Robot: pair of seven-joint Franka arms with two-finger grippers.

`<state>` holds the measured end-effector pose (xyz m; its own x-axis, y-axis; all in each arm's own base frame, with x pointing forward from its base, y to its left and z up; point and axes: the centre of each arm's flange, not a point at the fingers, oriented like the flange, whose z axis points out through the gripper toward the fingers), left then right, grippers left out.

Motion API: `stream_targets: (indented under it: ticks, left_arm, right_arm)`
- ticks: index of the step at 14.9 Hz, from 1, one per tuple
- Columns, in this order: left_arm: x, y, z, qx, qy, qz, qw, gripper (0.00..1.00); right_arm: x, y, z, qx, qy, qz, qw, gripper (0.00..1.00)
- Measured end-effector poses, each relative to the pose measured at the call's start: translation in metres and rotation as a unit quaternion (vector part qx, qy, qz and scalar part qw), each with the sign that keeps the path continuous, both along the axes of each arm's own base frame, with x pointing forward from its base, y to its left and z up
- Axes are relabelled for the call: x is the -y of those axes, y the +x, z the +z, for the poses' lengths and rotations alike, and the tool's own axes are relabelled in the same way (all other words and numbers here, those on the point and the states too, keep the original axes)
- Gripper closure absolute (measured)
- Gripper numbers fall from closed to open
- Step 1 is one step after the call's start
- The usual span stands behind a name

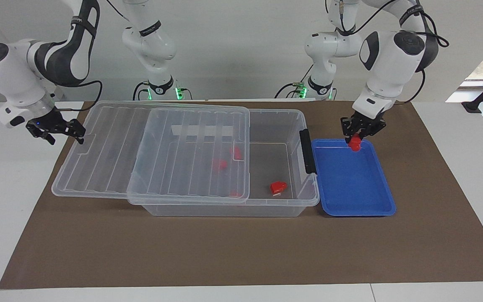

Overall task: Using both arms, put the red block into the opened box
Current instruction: 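Carry the red block into the clear box with the left gripper and release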

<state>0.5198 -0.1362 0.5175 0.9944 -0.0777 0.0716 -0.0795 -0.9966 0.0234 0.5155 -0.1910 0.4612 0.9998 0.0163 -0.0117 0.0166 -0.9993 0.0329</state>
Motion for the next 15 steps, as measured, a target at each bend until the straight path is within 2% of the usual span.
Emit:
stream_targets:
  ticks: [3, 6, 8, 11, 15]
  left_arm:
    - [0.074, -0.023, -0.004, -0.005, -0.004, 0.006, 1.0, 0.66]
    - [0.132, -0.044, -0.012, -0.001, -0.013, 0.013, 1.0, 0.66]
    - [0.162, -0.053, -0.027, -0.004, -0.017, 0.015, 1.0, 0.66]
    - [0.191, -0.056, -0.065, -0.009, -0.023, 0.022, 0.999, 0.66]
    - [0.197, -0.049, -0.112, -0.008, -0.031, 0.029, 0.999, 0.66]
  right_arm:
    - [-0.009, 0.007, 0.019, -0.001, -0.001, 0.009, 1.0, 0.0]
    - [-0.039, 0.018, 0.072, -0.013, 0.002, 0.011, 1.0, 0.0]
    - [-0.061, 0.022, 0.108, -0.011, 0.004, 0.014, 1.0, 0.0]
    - [-0.1, 0.02, 0.152, -0.017, 0.004, 0.032, 0.999, 0.0]
    - [-0.1, 0.009, 0.159, -0.048, 0.01, 0.027, 0.998, 0.0]
